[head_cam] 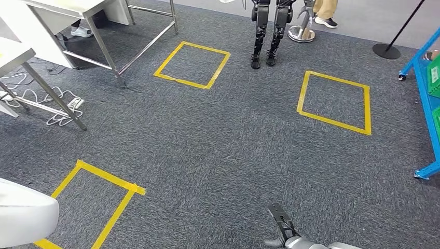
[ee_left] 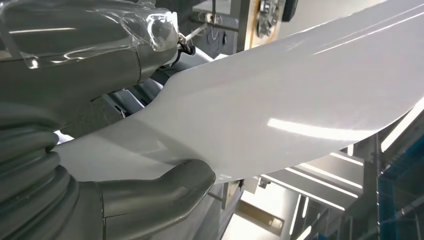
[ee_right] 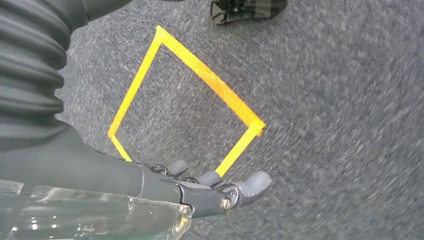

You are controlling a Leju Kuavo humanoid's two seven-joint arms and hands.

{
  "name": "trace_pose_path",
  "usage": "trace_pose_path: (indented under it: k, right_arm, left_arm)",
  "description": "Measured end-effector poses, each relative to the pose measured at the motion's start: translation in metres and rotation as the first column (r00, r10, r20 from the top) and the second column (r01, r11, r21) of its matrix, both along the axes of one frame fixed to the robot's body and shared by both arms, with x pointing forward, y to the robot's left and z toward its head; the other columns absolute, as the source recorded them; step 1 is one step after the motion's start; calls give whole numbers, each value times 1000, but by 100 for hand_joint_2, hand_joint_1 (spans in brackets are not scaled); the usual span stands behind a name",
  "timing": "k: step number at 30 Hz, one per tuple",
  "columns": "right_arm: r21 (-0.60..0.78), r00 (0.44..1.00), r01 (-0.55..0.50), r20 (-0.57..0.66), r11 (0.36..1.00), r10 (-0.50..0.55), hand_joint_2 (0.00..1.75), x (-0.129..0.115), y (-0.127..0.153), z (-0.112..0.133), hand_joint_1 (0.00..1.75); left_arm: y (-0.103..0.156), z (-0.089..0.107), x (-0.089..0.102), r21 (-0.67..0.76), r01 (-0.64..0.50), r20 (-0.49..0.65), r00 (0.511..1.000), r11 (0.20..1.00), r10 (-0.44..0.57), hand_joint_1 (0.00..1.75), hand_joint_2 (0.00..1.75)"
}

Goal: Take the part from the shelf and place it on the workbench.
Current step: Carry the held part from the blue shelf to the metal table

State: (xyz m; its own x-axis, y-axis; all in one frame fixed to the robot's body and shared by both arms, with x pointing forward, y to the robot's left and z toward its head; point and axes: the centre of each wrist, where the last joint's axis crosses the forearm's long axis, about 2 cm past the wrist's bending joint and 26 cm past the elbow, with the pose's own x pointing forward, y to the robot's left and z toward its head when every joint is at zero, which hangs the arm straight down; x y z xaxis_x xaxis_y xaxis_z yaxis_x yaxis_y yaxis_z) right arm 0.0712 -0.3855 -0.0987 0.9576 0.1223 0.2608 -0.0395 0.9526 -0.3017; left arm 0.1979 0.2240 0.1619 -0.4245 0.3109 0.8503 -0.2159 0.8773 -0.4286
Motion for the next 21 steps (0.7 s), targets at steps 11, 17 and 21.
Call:
trace_pose_path:
  k: [11,17,21]
  right_arm:
    - [-8,1000,-28,1,1000,28,175,10,-7,3,0]
    - [-5,1000,-29,9,1000,29,175,16,-6,4,0]
    - [-2,999,-38,4,999,38,175,16,-7,4,0]
  left_arm:
    - [-1,0,2,-7,-4,1,1000,1000,4,175,175]
    - [1,0,2,-8,-10,2,1000,1000,10,175,175]
    - [1,1,4,-7,-14,8,1000,1000,14,175,175]
